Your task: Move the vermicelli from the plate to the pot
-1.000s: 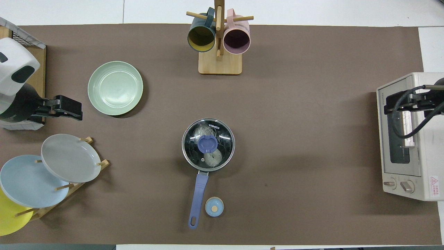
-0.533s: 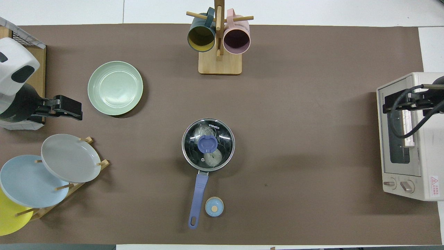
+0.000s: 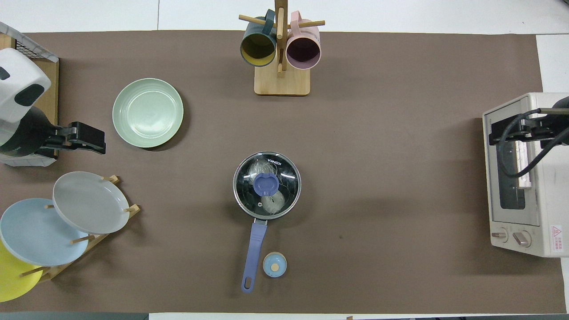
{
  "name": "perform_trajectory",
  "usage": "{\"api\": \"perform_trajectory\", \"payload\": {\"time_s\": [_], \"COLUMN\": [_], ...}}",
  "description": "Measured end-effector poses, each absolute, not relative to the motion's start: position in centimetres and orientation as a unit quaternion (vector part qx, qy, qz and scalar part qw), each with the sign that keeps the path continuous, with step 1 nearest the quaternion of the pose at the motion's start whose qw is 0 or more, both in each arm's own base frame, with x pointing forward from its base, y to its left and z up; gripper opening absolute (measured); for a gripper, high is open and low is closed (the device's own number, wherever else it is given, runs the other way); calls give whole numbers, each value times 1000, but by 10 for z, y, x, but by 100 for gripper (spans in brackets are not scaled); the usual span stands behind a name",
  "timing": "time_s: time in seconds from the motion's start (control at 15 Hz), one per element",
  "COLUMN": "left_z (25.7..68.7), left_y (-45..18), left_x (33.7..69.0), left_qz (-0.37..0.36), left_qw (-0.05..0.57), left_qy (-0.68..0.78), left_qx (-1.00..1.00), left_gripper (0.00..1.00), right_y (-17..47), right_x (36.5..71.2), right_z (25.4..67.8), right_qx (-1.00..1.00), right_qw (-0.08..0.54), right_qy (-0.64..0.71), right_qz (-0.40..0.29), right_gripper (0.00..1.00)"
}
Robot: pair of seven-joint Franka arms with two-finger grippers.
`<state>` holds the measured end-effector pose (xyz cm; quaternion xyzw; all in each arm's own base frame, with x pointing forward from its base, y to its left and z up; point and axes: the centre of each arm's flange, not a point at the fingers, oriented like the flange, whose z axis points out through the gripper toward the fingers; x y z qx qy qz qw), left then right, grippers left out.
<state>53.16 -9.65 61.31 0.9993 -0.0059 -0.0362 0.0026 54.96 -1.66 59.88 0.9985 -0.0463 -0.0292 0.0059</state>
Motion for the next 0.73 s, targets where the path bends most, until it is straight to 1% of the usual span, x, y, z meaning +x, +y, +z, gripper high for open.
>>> {"api": "perform_trajectory", "payload": {"time_s": [0.73], "left_z": [613], "left_y": [-97], "left_x": [532], "left_qz": [-36], "left_qw": [3], "left_qy": [-6], "left_qx": [999], "left_gripper": [100], "right_y": [-14], "right_x": [550], "right_z": [599], "right_qx": [999], "right_qw": [6], "right_qy": [-44], "right_qz": [-29], "right_gripper": [100]}}
